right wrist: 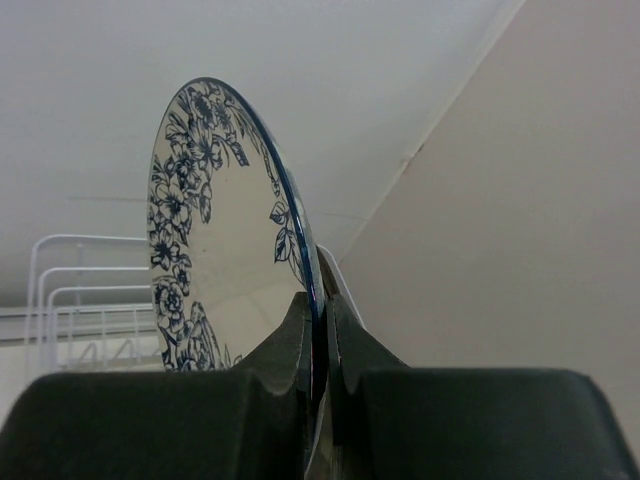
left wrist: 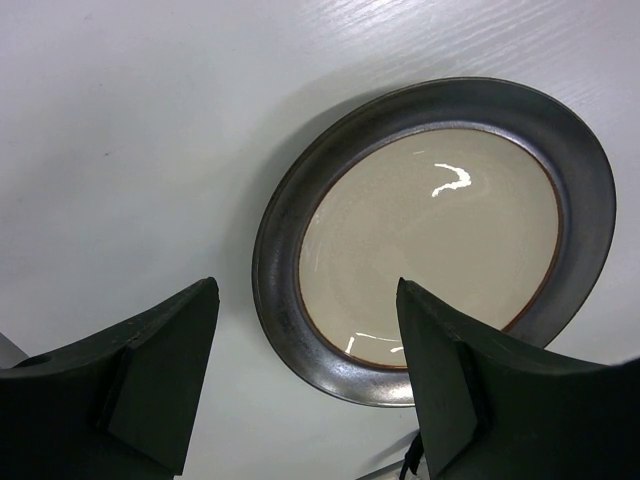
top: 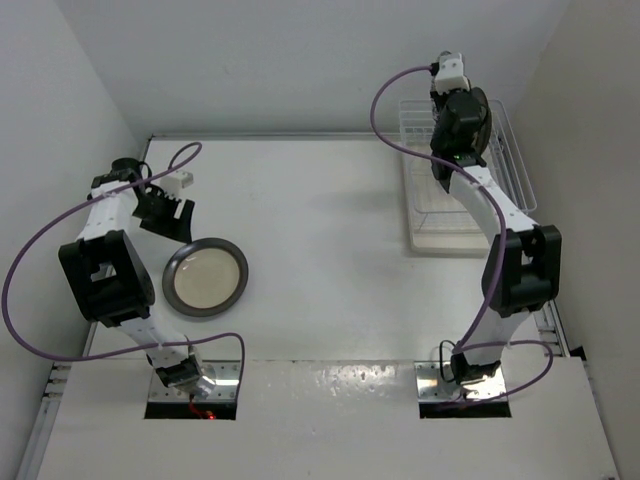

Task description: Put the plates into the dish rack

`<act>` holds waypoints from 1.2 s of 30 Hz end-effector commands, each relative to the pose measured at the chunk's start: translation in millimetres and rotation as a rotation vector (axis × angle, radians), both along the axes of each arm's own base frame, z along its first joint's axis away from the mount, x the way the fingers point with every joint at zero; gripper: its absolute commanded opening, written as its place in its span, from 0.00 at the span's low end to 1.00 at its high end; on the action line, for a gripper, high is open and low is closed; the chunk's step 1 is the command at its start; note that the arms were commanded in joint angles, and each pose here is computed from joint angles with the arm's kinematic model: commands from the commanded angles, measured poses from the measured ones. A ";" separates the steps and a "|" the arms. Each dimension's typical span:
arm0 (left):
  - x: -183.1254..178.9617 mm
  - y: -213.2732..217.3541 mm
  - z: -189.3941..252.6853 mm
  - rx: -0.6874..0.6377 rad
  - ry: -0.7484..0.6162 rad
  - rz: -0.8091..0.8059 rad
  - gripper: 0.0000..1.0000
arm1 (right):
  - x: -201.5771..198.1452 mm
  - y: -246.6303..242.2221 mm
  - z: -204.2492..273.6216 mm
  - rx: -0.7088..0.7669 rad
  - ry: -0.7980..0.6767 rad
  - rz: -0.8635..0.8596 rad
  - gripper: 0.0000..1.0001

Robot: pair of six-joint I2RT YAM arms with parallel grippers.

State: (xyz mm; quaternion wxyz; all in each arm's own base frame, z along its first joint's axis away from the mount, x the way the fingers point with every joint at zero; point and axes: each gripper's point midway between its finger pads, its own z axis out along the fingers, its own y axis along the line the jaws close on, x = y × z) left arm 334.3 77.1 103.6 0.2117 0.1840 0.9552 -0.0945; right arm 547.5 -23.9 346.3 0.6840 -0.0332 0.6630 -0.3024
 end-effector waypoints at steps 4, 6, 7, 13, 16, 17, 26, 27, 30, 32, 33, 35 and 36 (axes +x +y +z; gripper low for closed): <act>-0.1 -7.0 6.5 -0.009 -0.022 0.001 0.77 | -14.5 -24.1 88.2 0.022 -0.313 -0.092 0.00; -2.4 -7.8 3.8 -0.012 -0.013 0.001 0.77 | -11.3 -24.1 80.0 0.032 -0.303 -0.089 0.00; -2.4 -7.8 3.8 -0.012 -0.013 0.001 0.77 | -12.5 -26.3 80.4 0.036 -0.313 -0.099 0.00; -2.8 -6.3 3.4 -0.004 -0.010 0.004 0.77 | -6.1 -35.8 58.7 0.042 -0.284 -0.120 0.00; -2.8 -6.3 3.4 -0.004 -0.010 0.004 0.77 | -5.8 -36.6 48.2 0.066 -0.265 -0.117 0.00; -2.8 -6.3 3.4 -0.004 -0.010 0.004 0.77 | -5.1 -36.5 41.7 0.071 -0.254 -0.117 0.00; -5.6 -5.6 0.4 0.002 0.001 0.006 0.77 | -7.8 -41.0 2.9 0.089 -0.200 -0.150 0.00; -5.6 -5.6 0.4 0.002 0.001 0.006 0.77 | -8.4 -40.5 -3.5 0.093 -0.190 -0.151 0.00; -5.6 -5.6 0.4 0.002 0.001 0.006 0.77 | -8.8 -39.3 -17.3 0.101 -0.168 -0.153 0.00; -5.6 -5.6 0.4 0.002 0.001 0.006 0.77 | -9.8 -36.7 -25.7 0.119 -0.158 -0.148 0.00; -5.6 -5.6 0.4 0.002 0.001 0.006 0.77 | -9.4 -36.0 -29.2 0.125 -0.154 -0.149 0.00; -5.6 -5.6 0.4 0.002 0.001 0.006 0.77 | -9.1 -34.2 -40.6 0.159 -0.141 -0.145 0.00; -5.6 -5.6 0.4 0.002 0.001 0.006 0.77 | -8.9 -35.6 -43.2 0.167 -0.139 -0.148 0.00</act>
